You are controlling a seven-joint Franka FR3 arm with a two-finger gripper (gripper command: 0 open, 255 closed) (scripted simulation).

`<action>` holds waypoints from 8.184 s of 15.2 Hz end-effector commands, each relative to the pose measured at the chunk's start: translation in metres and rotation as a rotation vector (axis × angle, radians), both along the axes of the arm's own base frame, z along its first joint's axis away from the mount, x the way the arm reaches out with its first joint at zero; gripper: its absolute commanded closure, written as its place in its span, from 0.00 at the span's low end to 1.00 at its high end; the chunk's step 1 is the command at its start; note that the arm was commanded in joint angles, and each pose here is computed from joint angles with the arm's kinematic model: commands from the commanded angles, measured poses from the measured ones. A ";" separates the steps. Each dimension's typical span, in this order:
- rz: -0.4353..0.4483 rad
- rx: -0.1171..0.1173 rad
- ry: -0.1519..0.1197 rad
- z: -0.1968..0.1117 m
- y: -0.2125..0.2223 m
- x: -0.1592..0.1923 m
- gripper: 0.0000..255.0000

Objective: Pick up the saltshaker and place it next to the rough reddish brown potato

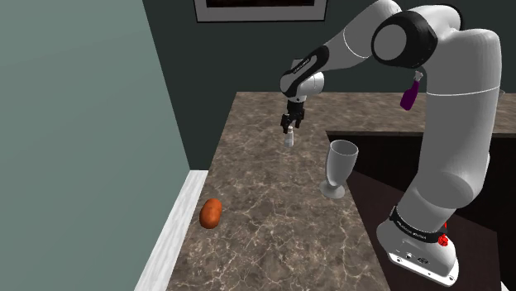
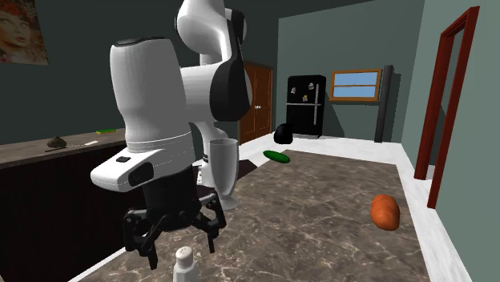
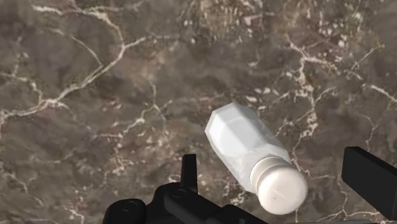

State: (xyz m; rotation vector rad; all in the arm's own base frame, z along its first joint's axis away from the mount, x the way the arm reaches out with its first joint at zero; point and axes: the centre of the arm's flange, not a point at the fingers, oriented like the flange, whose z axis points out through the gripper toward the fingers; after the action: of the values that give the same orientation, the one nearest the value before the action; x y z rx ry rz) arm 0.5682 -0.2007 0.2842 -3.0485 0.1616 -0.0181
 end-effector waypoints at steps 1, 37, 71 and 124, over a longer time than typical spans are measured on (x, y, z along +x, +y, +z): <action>0.000 0.000 0.000 0.000 0.000 0.000 0.00; 0.000 0.000 0.000 0.137 0.000 0.000 1.00; 0.000 0.000 0.000 0.182 0.330 -0.013 1.00; 0.000 0.000 0.000 0.012 0.454 -0.018 0.00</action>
State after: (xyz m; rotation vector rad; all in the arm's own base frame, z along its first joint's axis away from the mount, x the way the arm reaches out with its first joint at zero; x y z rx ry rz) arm 0.5506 0.2535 0.2962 -3.0485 0.1617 -0.0182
